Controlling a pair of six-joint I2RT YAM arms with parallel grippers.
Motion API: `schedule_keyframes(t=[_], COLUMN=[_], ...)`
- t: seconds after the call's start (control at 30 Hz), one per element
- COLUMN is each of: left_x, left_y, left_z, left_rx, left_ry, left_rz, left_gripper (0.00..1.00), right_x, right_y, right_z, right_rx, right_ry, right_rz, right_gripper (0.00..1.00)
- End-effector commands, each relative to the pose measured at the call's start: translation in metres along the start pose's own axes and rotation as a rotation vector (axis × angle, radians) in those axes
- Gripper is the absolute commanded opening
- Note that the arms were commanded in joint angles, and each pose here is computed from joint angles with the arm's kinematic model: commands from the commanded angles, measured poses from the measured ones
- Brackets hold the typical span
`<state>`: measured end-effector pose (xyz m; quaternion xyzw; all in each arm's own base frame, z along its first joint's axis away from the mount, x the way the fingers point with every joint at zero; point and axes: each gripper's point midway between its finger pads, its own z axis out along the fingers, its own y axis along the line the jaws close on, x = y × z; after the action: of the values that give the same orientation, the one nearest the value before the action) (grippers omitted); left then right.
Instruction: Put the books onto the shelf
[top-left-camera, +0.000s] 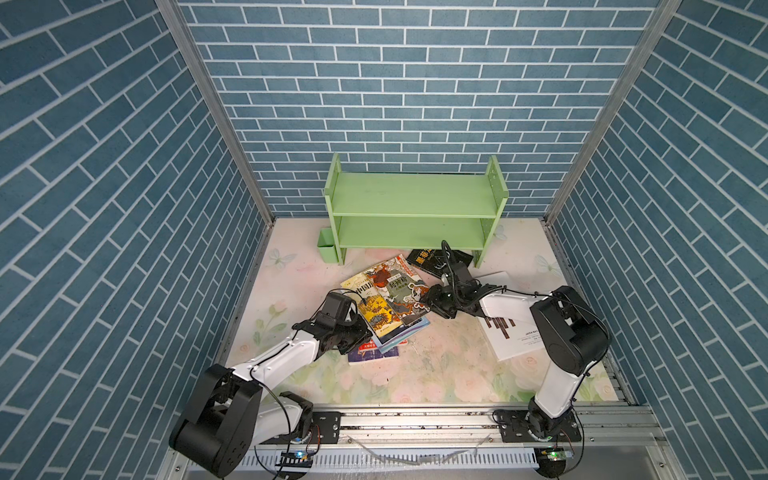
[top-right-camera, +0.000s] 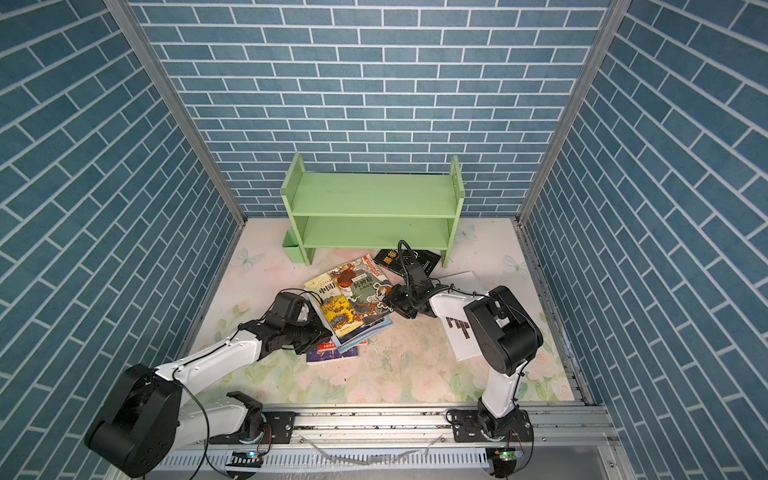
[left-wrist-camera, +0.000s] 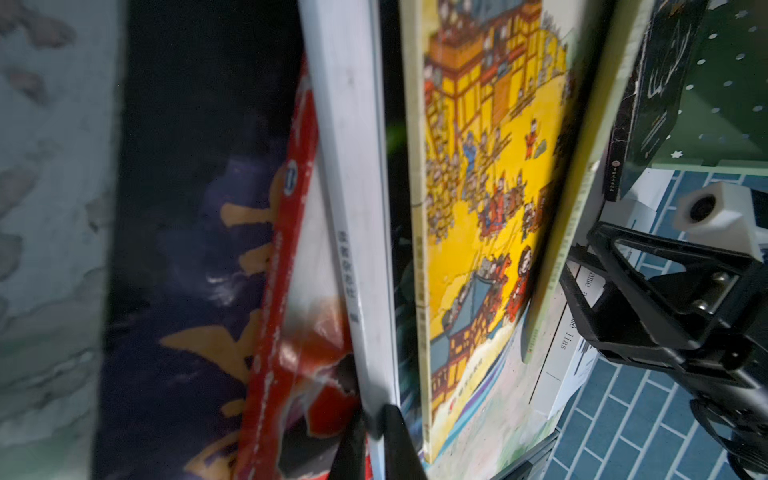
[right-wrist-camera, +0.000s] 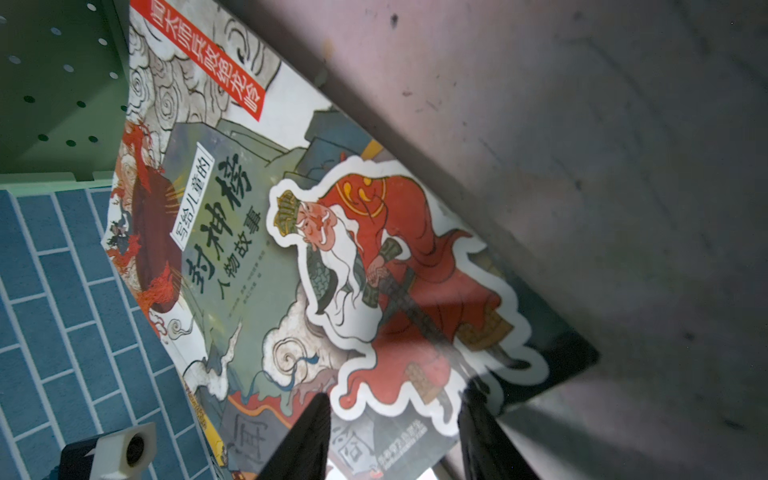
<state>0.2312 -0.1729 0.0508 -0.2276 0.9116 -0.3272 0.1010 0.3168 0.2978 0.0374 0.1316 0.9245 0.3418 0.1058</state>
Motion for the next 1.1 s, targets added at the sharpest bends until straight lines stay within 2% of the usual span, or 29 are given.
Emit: schedule_keyframes(t=[0.0, 0.13, 0.2, 0.27, 0.37, 0.53, 0.67, 0.8, 1.07], left_x=[-0.006, -0.010, -0.011, -0.011, -0.010, -0.008, -0.006, -0.005, -0.002], left_y=[-0.015, -0.018, -0.020, -0.021, -0.019, -0.015, -0.013, -0.016, -0.009], left_z=[-0.006, -0.008, -0.006, -0.002, 0.003, 0.006, 0.002, -0.005, -0.009], left_rx=[0.078, 0.090, 0.100, 0.103, 0.100, 0.104, 0.107, 0.152, 0.166], left_ry=[-0.036, -0.061, -0.059, -0.050, -0.036, -0.030, -0.041, -0.068, -0.091], left_rz=[0.007, 0.014, 0.015, 0.016, 0.015, 0.013, 0.012, 0.012, 0.005], left_gripper=[0.10, 0.13, 0.25, 0.29, 0.29, 0.19, 0.19, 0.27, 0.23], right_x=[0.025, 0.023, 0.024, 0.024, 0.025, 0.025, 0.025, 0.025, 0.024], right_y=[-0.047, -0.045, -0.045, -0.044, -0.044, -0.046, -0.049, -0.051, -0.054], right_z=[0.013, 0.014, 0.015, 0.016, 0.018, 0.018, 0.017, 0.018, 0.018], right_rx=[0.151, 0.147, 0.147, 0.142, 0.141, 0.147, 0.157, 0.156, 0.140], right_ry=[0.087, 0.087, 0.089, 0.092, 0.100, 0.103, 0.098, 0.099, 0.094], right_rz=[0.078, 0.078, 0.076, 0.076, 0.077, 0.081, 0.084, 0.093, 0.127], right_gripper=[0.51, 0.51, 0.51, 0.51, 0.51, 0.51, 0.51, 0.51, 0.51])
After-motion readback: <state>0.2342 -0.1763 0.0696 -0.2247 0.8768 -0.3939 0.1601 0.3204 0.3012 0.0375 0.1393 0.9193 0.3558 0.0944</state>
